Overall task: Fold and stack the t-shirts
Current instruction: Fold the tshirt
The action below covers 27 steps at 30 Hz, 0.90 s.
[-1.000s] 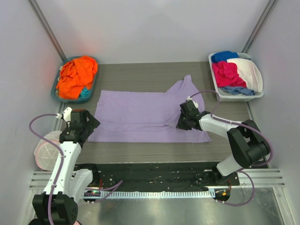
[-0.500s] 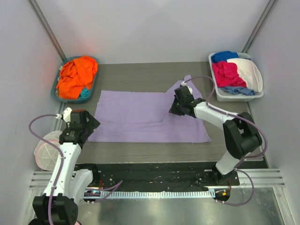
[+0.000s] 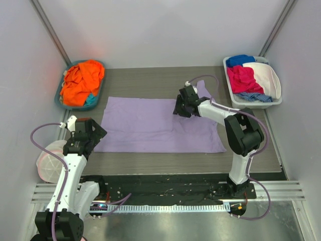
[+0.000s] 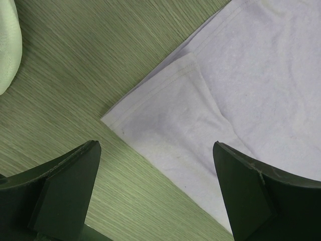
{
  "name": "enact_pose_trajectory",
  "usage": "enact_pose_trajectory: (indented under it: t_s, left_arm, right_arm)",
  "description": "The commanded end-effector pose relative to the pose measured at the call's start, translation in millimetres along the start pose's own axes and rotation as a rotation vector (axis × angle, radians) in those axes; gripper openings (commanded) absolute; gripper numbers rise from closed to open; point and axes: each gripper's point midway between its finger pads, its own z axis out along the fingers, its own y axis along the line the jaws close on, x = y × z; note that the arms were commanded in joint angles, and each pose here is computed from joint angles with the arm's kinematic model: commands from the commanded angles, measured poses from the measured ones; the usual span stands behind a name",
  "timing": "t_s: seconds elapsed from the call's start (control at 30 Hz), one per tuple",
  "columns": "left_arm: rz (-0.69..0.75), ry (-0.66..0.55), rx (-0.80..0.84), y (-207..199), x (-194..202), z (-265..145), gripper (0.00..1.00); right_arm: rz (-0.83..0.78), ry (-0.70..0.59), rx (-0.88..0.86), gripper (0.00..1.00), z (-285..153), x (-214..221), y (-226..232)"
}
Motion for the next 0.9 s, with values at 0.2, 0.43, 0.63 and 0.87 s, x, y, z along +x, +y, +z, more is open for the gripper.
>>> enact_pose_trajectory:
  t_s: [0.2, 0.43, 0.63, 0.87]
  left_arm:
    - [0.003, -0.021, 0.004, 1.9, -3.5, -2.5, 1.00]
    - [0.004, -0.012, 0.007, 0.1, -2.0, 0.5, 1.00]
    - [0.003, -0.012, 0.007, -0.1, -2.0, 1.4, 1.00]
    - [0.008, -0.012, 0.007, 0.1, -2.0, 1.4, 1.00]
  right_arm:
    - [-0.092, -0.150, -0.120, 0.52, -34.4, -59.5, 44.8]
    - [-0.080, -0.144, 0.011, 0.52, -47.8, -42.9, 8.3]
    - [-0.072, -0.145, 0.127, 0.52, -63.1, -25.1, -28.2]
    - [-0.081, -0.131, 0.236, 0.52, -68.0, -7.9, -59.8]
